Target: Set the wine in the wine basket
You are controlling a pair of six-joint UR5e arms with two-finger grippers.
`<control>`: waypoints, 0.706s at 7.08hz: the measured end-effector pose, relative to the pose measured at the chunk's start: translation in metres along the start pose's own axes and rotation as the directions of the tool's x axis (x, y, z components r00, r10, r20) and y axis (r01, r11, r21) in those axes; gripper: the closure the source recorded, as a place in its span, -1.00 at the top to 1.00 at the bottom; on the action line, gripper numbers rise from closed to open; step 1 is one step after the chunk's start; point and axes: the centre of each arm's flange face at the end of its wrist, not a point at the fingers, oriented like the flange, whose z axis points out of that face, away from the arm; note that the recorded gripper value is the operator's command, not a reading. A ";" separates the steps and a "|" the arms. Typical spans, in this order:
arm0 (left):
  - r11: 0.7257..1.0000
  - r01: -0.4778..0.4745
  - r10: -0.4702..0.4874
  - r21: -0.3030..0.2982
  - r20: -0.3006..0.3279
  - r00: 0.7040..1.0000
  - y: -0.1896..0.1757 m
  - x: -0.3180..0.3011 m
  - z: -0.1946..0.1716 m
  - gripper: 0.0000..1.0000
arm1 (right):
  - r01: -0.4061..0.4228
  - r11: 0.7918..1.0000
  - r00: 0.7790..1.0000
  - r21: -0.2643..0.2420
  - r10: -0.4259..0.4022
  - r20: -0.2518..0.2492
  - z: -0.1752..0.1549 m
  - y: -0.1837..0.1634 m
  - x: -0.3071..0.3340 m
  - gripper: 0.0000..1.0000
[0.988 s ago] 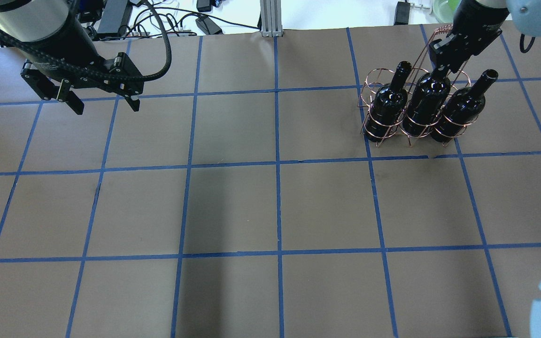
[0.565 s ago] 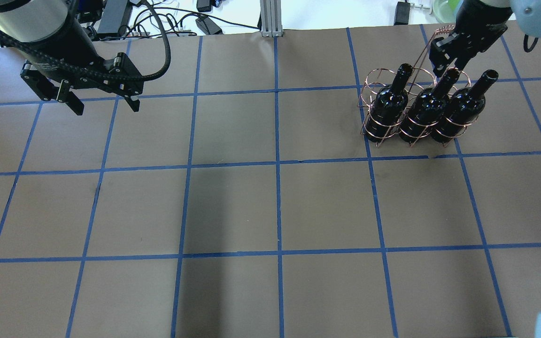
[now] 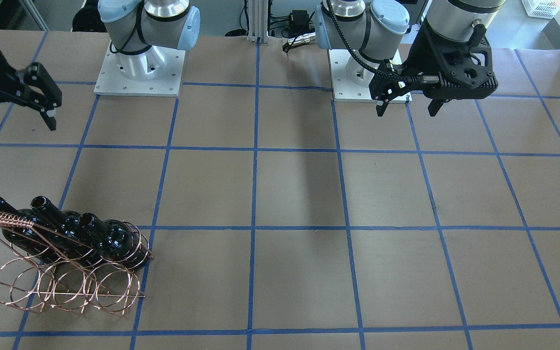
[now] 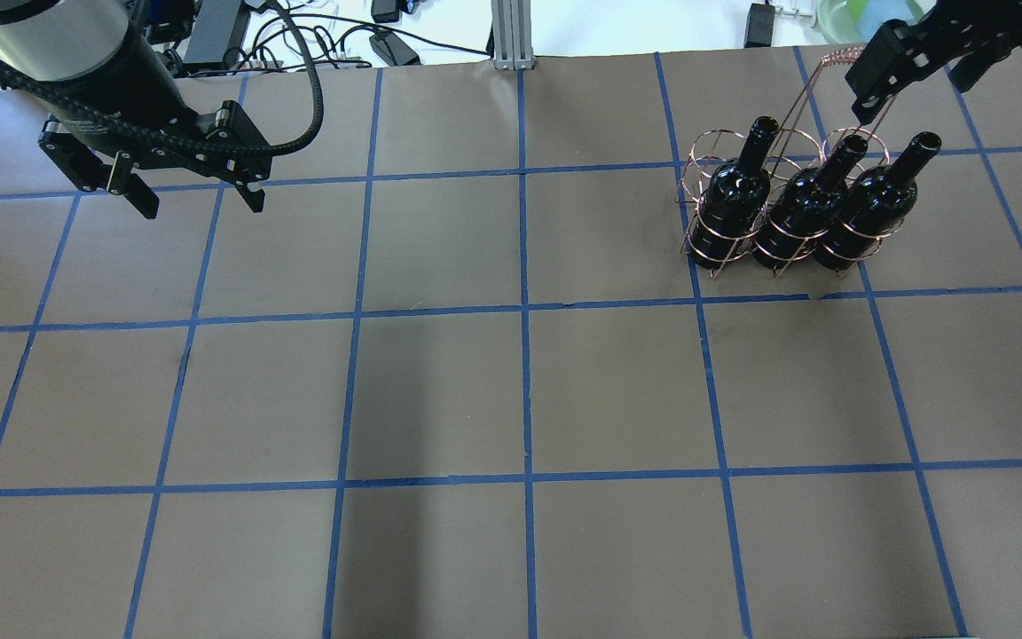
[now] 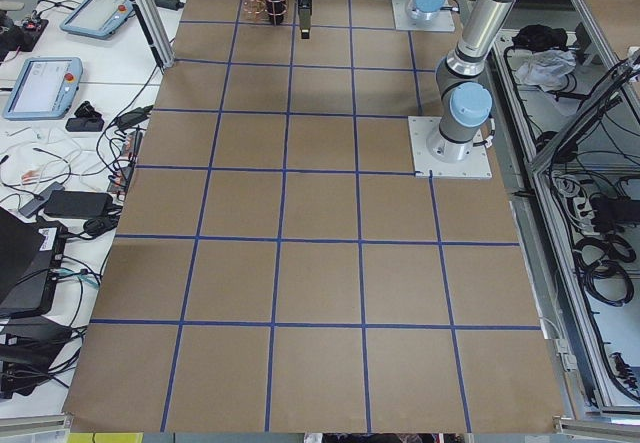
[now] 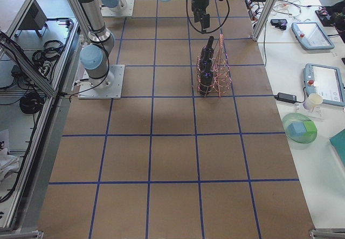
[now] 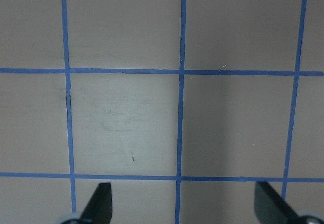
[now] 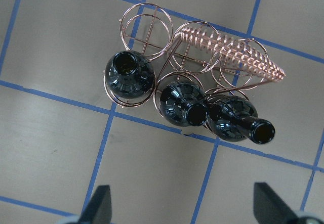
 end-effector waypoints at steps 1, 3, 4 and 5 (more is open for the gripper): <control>1.000 0.000 0.000 0.001 0.000 1.000 0.000 0.000 0.000 1.00 | -0.059 0.998 0.998 -0.001 0.059 0.002 -0.012 0.008 -0.017 1.00; 1.000 0.000 0.000 0.001 -0.004 1.000 0.000 0.000 0.000 1.00 | -0.154 0.988 0.988 -0.003 0.154 0.010 -0.015 0.003 -0.066 1.00; 1.000 0.000 0.000 0.002 -0.005 1.000 0.000 0.001 0.000 1.00 | -0.176 0.984 0.984 -0.005 0.176 0.018 -0.010 -0.004 -0.080 1.00; 1.000 -0.001 0.001 0.005 -0.005 1.000 0.000 0.001 -0.001 1.00 | -0.193 0.981 0.981 -0.011 0.193 0.025 -0.003 -0.009 -0.084 1.00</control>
